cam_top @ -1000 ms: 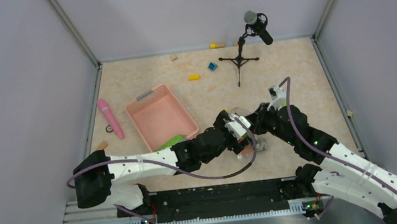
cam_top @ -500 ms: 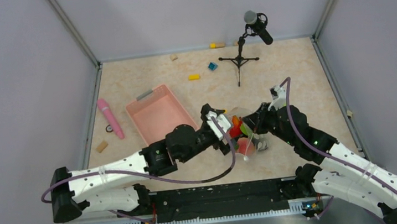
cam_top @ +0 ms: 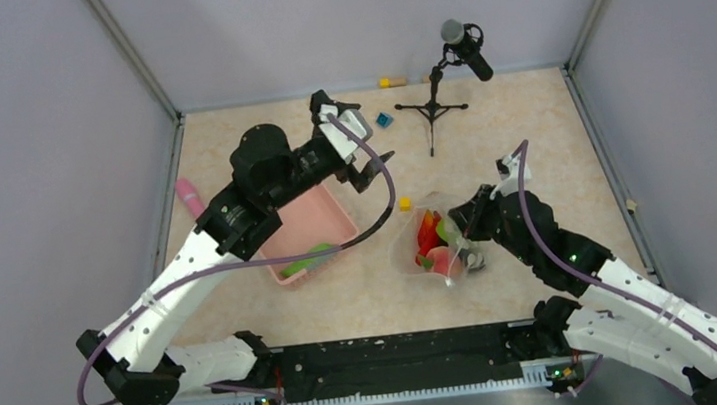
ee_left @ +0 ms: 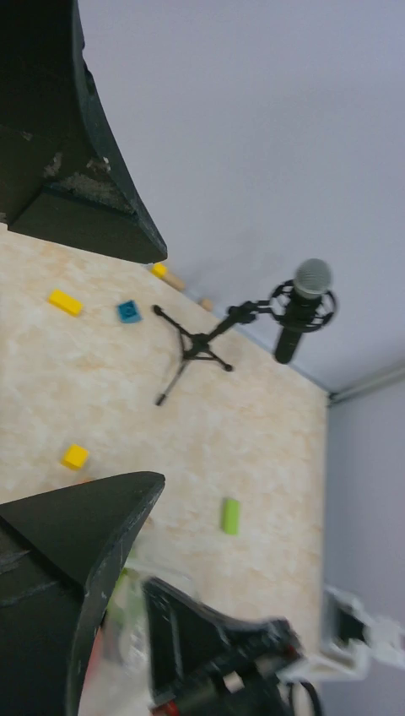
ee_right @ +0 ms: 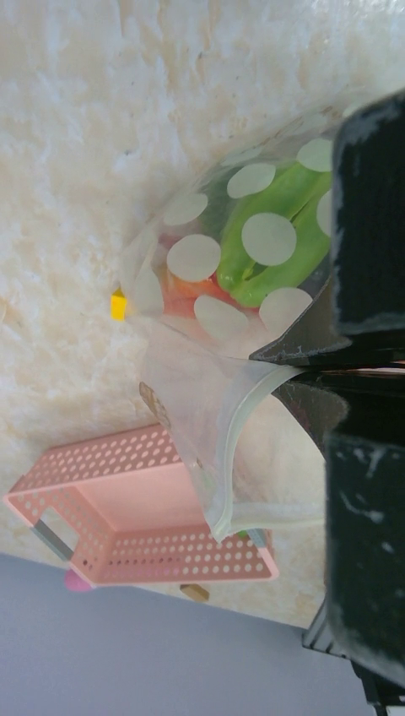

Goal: Place the food in the zip-top bag and seal the zipper
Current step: Pick up the fake vegetable from the bin.

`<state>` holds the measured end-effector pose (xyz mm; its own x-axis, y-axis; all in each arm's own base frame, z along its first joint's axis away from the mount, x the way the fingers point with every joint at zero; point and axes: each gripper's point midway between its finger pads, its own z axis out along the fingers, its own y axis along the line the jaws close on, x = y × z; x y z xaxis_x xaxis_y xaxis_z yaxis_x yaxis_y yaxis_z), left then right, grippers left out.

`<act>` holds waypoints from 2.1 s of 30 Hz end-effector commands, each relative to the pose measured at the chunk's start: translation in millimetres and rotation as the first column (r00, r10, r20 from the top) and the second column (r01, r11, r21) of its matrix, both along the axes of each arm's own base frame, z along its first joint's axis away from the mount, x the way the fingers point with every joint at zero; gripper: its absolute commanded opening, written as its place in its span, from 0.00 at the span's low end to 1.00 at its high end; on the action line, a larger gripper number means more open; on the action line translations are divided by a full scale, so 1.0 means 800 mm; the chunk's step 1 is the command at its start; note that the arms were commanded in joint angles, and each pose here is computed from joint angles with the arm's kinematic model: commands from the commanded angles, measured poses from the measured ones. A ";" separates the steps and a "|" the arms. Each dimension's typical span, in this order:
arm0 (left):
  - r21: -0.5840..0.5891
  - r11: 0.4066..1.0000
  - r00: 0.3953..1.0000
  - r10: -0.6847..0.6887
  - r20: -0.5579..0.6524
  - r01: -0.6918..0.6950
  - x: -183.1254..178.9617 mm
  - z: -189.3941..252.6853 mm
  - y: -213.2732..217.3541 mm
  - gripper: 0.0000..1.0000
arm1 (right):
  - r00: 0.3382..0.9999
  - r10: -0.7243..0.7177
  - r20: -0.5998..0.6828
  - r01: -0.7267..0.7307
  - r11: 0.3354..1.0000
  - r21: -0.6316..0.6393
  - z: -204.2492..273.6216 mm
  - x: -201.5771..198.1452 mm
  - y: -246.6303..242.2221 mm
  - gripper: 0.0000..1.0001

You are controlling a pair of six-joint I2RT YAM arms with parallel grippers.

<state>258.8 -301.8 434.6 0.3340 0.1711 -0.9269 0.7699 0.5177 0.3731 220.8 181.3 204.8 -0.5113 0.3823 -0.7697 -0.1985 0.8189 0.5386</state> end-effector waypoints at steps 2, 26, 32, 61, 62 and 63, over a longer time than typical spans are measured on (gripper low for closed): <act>0.263 0.964 0.989 0.004 -0.150 0.036 0.047 -0.094 0.044 0.98 | 0.992 -0.122 0.018 0.122 0.992 -0.015 0.025 0.009 -0.028 0.00; 0.525 0.842 0.714 0.292 -0.636 0.124 0.079 -0.347 0.234 0.94 | 0.973 -0.217 -0.072 0.200 0.960 -0.196 0.002 0.031 -0.035 0.00; 0.538 0.829 0.674 0.310 -0.670 0.153 0.069 -0.390 0.244 0.94 | 0.972 -0.225 -0.064 0.207 0.956 -0.210 0.008 0.039 -0.033 0.00; 0.449 0.796 0.525 0.200 -0.827 0.406 0.011 -0.468 0.219 0.94 | 0.961 -0.272 -0.040 0.253 0.932 -0.260 0.009 0.052 -0.039 0.00; 0.450 0.791 0.522 0.198 -0.829 0.414 0.010 -0.470 0.218 0.95 | 0.961 -0.275 -0.039 0.256 0.930 -0.263 0.008 0.053 -0.040 0.00; 0.455 0.785 0.522 0.201 -0.829 0.420 0.009 -0.472 0.217 0.94 | 0.960 -0.277 -0.039 0.258 0.930 -0.263 0.008 0.053 -0.040 0.00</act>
